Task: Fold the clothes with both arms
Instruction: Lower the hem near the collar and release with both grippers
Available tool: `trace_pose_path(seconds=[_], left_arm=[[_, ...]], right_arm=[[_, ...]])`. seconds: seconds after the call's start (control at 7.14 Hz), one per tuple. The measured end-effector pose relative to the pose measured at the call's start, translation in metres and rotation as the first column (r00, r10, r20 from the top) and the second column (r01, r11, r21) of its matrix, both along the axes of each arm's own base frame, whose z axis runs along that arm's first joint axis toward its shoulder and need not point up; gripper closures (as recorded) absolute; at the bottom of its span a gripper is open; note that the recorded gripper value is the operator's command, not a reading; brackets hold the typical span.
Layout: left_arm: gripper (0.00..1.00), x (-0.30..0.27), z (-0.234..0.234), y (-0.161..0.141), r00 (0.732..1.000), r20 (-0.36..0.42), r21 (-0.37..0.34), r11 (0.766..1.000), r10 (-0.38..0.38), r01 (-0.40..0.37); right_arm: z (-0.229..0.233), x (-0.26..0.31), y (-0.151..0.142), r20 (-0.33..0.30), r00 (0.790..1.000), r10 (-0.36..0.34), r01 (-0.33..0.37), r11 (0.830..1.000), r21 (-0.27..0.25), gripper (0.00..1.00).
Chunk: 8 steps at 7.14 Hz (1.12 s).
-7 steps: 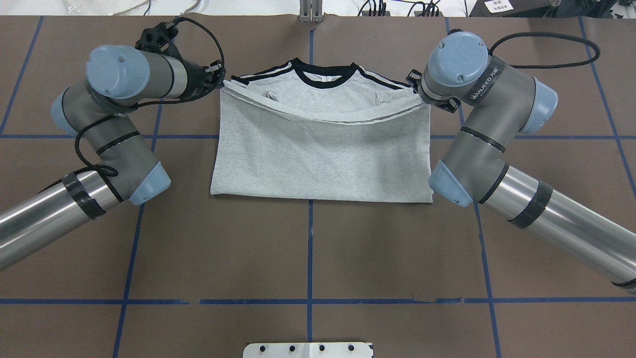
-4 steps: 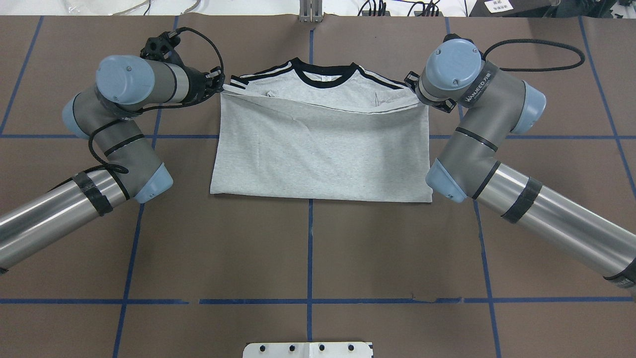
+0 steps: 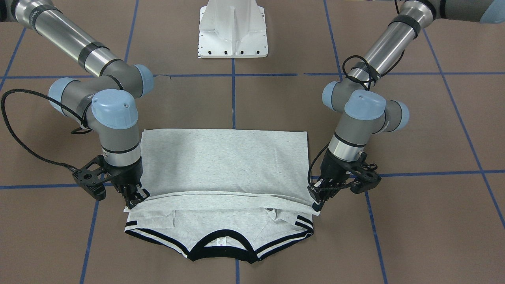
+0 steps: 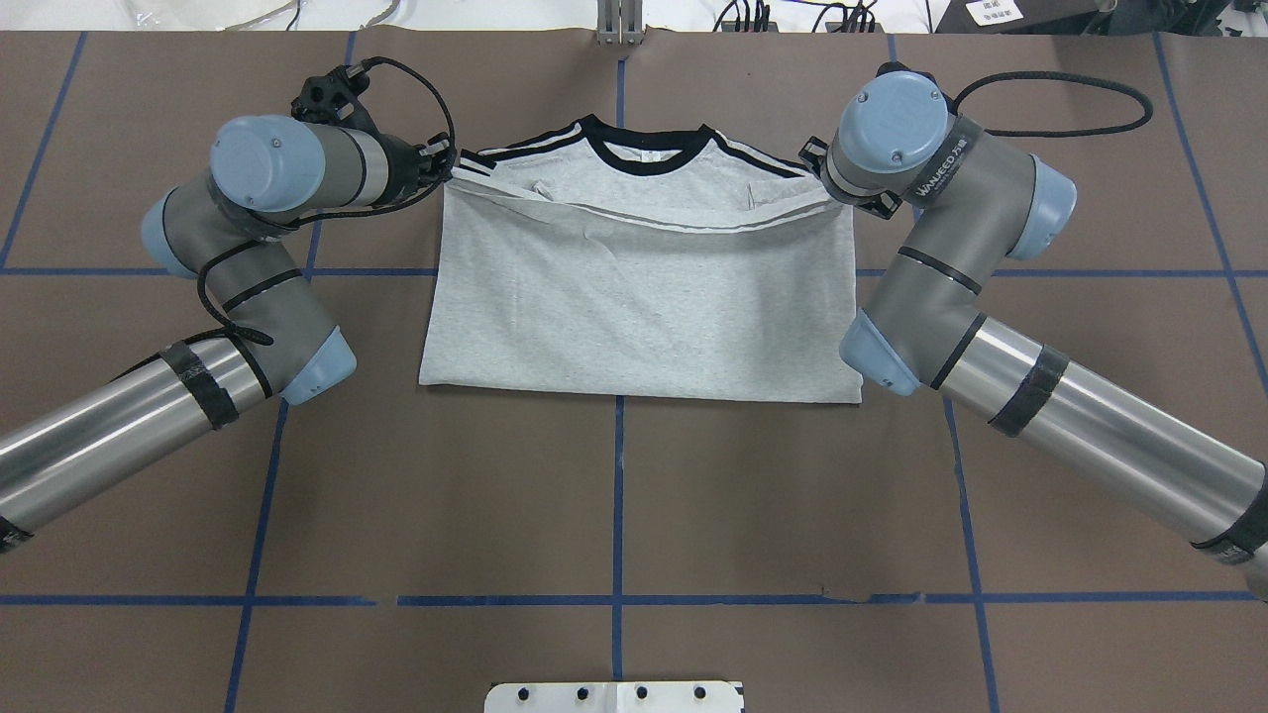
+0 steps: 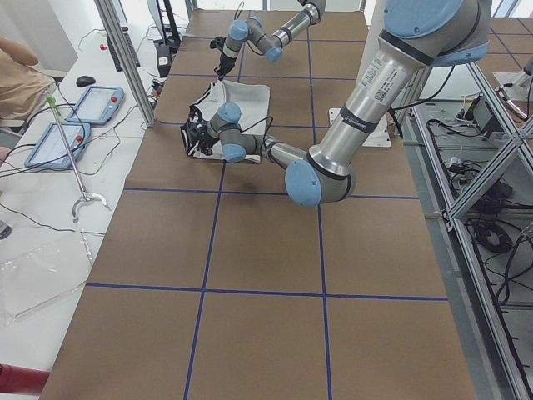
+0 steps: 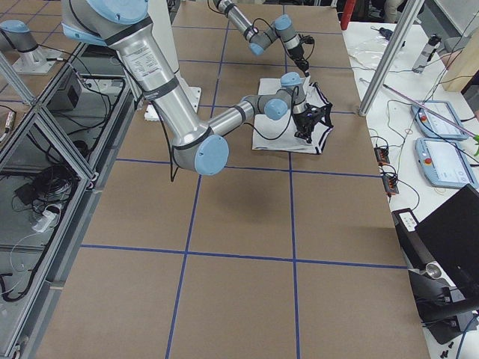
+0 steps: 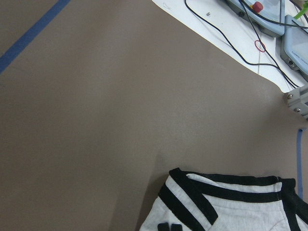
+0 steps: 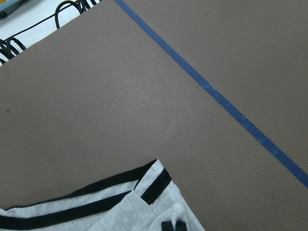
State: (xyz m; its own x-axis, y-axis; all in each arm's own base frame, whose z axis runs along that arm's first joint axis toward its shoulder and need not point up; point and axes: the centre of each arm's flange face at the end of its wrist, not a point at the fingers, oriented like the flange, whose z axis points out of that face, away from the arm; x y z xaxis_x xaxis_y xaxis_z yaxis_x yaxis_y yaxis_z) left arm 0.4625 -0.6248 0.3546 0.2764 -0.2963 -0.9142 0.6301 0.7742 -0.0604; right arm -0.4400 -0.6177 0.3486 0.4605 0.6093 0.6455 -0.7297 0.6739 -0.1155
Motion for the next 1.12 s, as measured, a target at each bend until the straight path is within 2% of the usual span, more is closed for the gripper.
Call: trace_pose_path(seconds=[0.14, 0.42, 0.56, 0.7, 0.84, 1.12], left_arm=[[0.57, 0.0, 0.008, -0.001, 1.0, 0.002, -0.001, 1.0, -0.002, 0.002], [0.57, 0.0, 0.02, -0.003, 1.0, -0.002, 0.006, 1.0, -0.007, 0.007], [0.57, 0.0, 0.021, -0.003, 1.0, -0.005, 0.011, 1.0, -0.008, 0.008], [0.57, -0.002, 0.017, -0.003, 1.0, -0.012, 0.019, 1.0, -0.01, 0.01], [0.57, -0.006, 0.009, -0.002, 1.0, -0.024, 0.032, 0.999, -0.01, 0.011], [0.57, -0.017, 0.0, 0.008, 0.999, -0.047, 0.053, 0.999, -0.006, 0.009]], right_arm=[[0.004, 0.004, -0.008, 0.019, 1.0, 0.011, -0.012, 1.0, 0.016, 0.57], [0.011, 0.017, -0.024, 0.076, 0.997, 0.027, -0.03, 0.998, 0.047, 0.49], [0.008, 0.026, -0.027, 0.114, 0.993, 0.017, -0.023, 0.999, 0.046, 0.43], [0.005, 0.033, -0.011, 0.162, 0.987, -0.007, 0.0, 0.999, 0.044, 0.38], [0.005, 0.042, 0.024, 0.213, 0.977, -0.021, 0.013, 0.999, 0.036, 0.38], [0.016, 0.037, 0.112, 0.292, 0.956, -0.033, 0.041, 0.999, -0.021, 0.36]])
